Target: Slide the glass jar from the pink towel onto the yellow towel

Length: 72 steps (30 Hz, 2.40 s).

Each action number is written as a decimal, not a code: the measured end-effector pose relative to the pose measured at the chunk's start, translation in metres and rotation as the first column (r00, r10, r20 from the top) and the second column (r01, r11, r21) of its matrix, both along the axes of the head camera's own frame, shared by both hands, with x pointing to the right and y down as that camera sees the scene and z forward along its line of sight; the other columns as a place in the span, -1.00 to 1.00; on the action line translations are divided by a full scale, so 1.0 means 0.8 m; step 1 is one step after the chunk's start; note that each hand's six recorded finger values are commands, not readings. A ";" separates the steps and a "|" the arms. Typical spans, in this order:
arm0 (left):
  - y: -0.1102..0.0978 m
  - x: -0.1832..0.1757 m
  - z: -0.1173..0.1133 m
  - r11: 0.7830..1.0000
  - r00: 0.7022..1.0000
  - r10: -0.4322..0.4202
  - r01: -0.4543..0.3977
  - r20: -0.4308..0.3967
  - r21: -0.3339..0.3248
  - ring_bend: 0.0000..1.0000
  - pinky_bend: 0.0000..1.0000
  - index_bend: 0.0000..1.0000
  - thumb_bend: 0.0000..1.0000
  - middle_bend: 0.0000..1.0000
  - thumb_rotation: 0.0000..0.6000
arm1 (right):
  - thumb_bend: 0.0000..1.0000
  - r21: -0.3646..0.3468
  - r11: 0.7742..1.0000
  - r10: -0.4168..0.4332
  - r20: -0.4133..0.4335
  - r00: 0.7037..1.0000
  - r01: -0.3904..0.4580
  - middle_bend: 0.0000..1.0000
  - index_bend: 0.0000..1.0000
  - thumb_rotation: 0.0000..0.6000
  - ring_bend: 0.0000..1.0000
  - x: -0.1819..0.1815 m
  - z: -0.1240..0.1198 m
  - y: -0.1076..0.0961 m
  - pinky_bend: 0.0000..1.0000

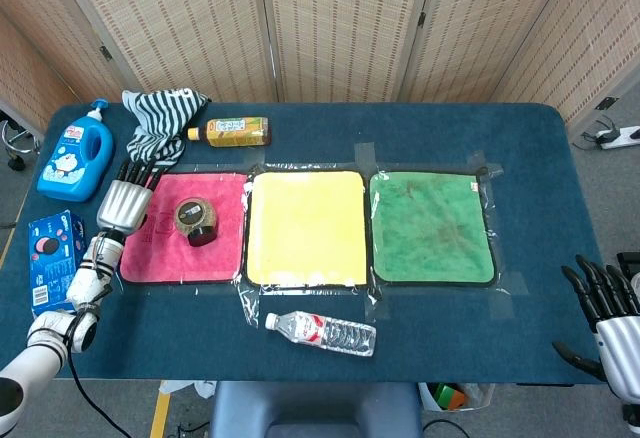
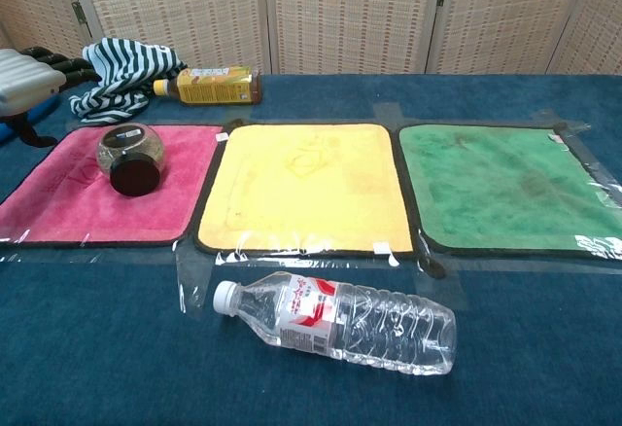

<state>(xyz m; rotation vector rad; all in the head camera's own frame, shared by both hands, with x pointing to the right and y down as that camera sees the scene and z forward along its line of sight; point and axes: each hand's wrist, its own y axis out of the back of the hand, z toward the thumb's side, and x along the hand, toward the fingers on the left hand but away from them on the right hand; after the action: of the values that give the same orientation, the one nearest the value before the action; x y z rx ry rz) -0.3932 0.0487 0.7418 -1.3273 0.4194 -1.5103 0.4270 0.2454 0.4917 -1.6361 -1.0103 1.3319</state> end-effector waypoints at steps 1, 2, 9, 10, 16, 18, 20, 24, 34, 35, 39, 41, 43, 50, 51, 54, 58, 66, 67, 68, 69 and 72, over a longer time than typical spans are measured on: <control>-0.001 0.001 0.002 1.000 1.000 0.000 0.000 0.002 -0.003 -1.00 -1.00 -0.96 -0.40 -1.00 1.00 | -0.68 0.000 1.000 0.000 -0.001 1.000 0.000 -1.00 -1.00 1.00 -0.98 0.000 0.000 0.000 -1.00; -0.002 0.004 0.005 1.000 1.000 -0.001 0.001 0.001 -0.007 -1.00 -1.00 -0.96 -0.40 -1.00 1.00 | -0.68 0.000 1.000 0.001 -0.003 1.000 -0.001 -1.00 -1.00 1.00 -0.98 -0.001 0.000 -0.001 -1.00; -0.007 0.030 0.017 0.999 1.000 0.027 -0.028 -0.015 -0.021 -1.00 -1.00 -0.96 -0.41 -1.00 1.00 | -0.68 -0.003 1.000 0.006 -0.013 1.000 -0.006 -1.00 -1.00 1.00 -0.98 -0.003 0.000 -0.002 -1.00; -0.008 0.035 0.018 0.999 0.999 0.033 -0.034 -0.019 -0.022 -1.00 -1.00 -0.96 -0.41 -1.00 1.00 | -0.68 -0.003 1.000 0.006 -0.015 1.000 -0.006 -1.00 -1.00 1.00 -0.98 -0.003 0.000 -0.002 -1.00; -0.009 0.064 0.026 0.997 0.996 0.074 -0.075 -0.044 -0.027 -1.00 -1.00 -0.96 -0.40 -1.00 1.00 | -0.68 -0.002 1.000 0.020 -0.021 1.000 -0.020 -1.00 -1.00 1.00 -0.98 0.000 -0.002 -0.001 -1.00; -0.008 0.075 0.028 0.995 0.994 0.091 -0.093 -0.056 -0.028 -1.00 -1.00 -0.96 -0.40 -1.00 1.00 | -0.68 0.001 1.000 0.022 -0.023 1.000 -0.022 -1.00 -1.00 1.00 -0.98 0.001 -0.003 0.000 -1.00; -0.007 0.086 0.028 0.994 0.992 0.106 -0.108 -0.071 -0.025 -1.00 -1.00 -0.96 -0.41 -1.00 1.00 | -0.68 0.004 1.000 0.023 -0.022 0.999 -0.023 -1.00 -1.00 1.00 -0.98 0.002 -0.004 0.000 -1.00; -0.005 0.104 0.027 0.990 0.985 0.140 -0.142 -0.097 -0.014 -1.00 -1.00 -0.96 -0.40 -1.00 1.00 | -0.68 0.004 1.000 0.025 -0.022 0.999 -0.025 -1.00 -1.00 1.00 -0.97 0.004 -0.005 0.002 -1.00; 0.003 0.165 0.021 0.980 0.963 0.197 -0.199 -0.183 0.007 -1.00 -1.00 -0.96 -0.41 -1.00 1.00 | -0.68 0.012 0.999 0.031 -0.016 0.999 -0.031 -1.00 -1.00 1.00 -0.97 0.007 -0.007 0.005 -1.00; 0.004 0.174 0.021 0.979 0.960 0.203 -0.205 -0.191 0.009 -1.00 -1.00 -0.96 -0.41 -1.00 1.00 | -0.68 0.012 0.999 0.032 -0.015 0.999 -0.031 -1.00 -1.00 1.00 -0.97 0.008 -0.007 0.005 -1.00; 0.006 0.202 0.015 0.974 0.952 0.224 -0.224 -0.207 0.025 -1.00 -1.00 -0.96 -0.40 -1.00 1.00 | -0.68 0.016 0.999 0.034 -0.014 0.999 -0.033 -1.00 -1.00 1.00 -0.98 0.010 -0.009 0.006 -1.00; 0.007 0.217 0.011 0.973 0.948 0.228 -0.227 -0.221 0.031 -1.00 -1.00 -0.96 -0.40 -1.00 1.00 | -0.68 0.017 0.999 0.037 -0.013 0.999 -0.036 -1.00 -1.00 1.00 -0.98 0.012 -0.010 0.007 -1.00; 0.008 0.229 0.008 0.973 0.945 0.229 -0.227 -0.233 0.035 -1.00 -1.00 -0.96 -0.40 -1.00 1.00 | -0.68 0.018 0.999 0.039 -0.012 0.999 -0.039 -1.00 -1.00 1.00 -0.98 0.013 -0.010 0.008 -1.00; 0.009 0.259 -0.006 0.970 0.940 0.242 -0.235 -0.241 0.058 -1.00 -1.00 -0.96 -0.40 -1.00 1.00 | -0.68 0.018 0.999 0.034 -0.007 0.999 -0.034 -1.00 -1.00 1.00 -0.98 0.013 -0.010 0.009 -1.00; 0.008 0.259 -0.009 0.971 0.940 0.241 -0.232 -0.244 0.062 -1.00 -1.00 -0.96 -0.40 -1.00 1.00 | -0.68 0.018 0.999 0.033 -0.007 0.999 -0.032 -1.00 -1.00 1.00 -0.98 0.013 -0.010 0.009 -1.00; 0.004 0.252 -0.019 0.973 0.941 0.231 -0.219 -0.248 0.076 -1.00 -1.00 -0.96 -0.40 -1.00 1.00 | -0.68 0.017 0.999 0.030 -0.005 1.000 -0.030 -1.00 -1.00 1.00 -0.98 0.013 -0.010 0.009 -1.00; -0.001 0.226 -0.032 0.975 0.948 0.217 -0.201 -0.232 0.090 -1.00 -1.00 -0.96 -0.40 -1.00 1.00 | -0.68 0.016 1.000 0.022 0.001 1.000 -0.022 -1.00 -1.00 1.00 -0.97 0.011 -0.008 0.008 -1.00; 0.024 0.188 -0.037 0.971 0.955 0.240 -0.233 -0.176 0.061 -1.00 -1.00 -0.96 -0.40 -1.00 1.00 | -0.68 0.017 1.000 0.003 0.013 1.000 -0.003 -1.00 -1.00 1.00 -0.97 0.005 -0.006 0.007 -1.00; 0.029 0.187 -0.036 0.969 0.953 0.245 -0.239 -0.176 0.054 -1.00 -1.00 -0.96 -0.40 -1.00 1.00 | -0.68 0.016 1.000 0.004 0.013 1.000 -0.004 -1.00 -1.00 1.00 -0.97 0.006 -0.006 0.007 -1.00; 0.035 0.186 -0.035 0.967 0.951 0.254 -0.249 -0.175 0.047 -1.00 -1.00 -0.97 -0.40 -1.00 1.00 | -0.68 0.015 1.000 0.005 0.014 1.000 -0.005 -1.00 -1.00 1.00 -0.97 0.006 -0.006 0.007 -1.00; 0.039 0.187 -0.034 0.965 0.949 0.263 -0.259 -0.174 0.043 -1.00 -1.00 -0.97 -0.40 -1.00 1.00 | -0.68 0.014 1.000 0.005 0.015 1.000 -0.005 -1.00 -1.00 1.00 -0.97 0.006 -0.005 0.007 -1.00; 0.047 0.194 -0.031 0.960 0.943 0.280 -0.279 -0.180 0.036 -1.00 -1.00 -0.97 -0.40 -1.00 1.00 | -0.68 0.013 1.000 0.004 0.016 1.000 -0.004 -1.00 -1.00 1.00 -0.97 0.007 -0.005 0.008 -1.00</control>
<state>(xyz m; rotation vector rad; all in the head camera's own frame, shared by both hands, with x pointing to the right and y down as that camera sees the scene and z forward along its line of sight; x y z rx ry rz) -0.2377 0.0867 0.7168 -1.4581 0.3373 -1.1541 0.4324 0.2514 0.4878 -1.6382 -1.0299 1.3149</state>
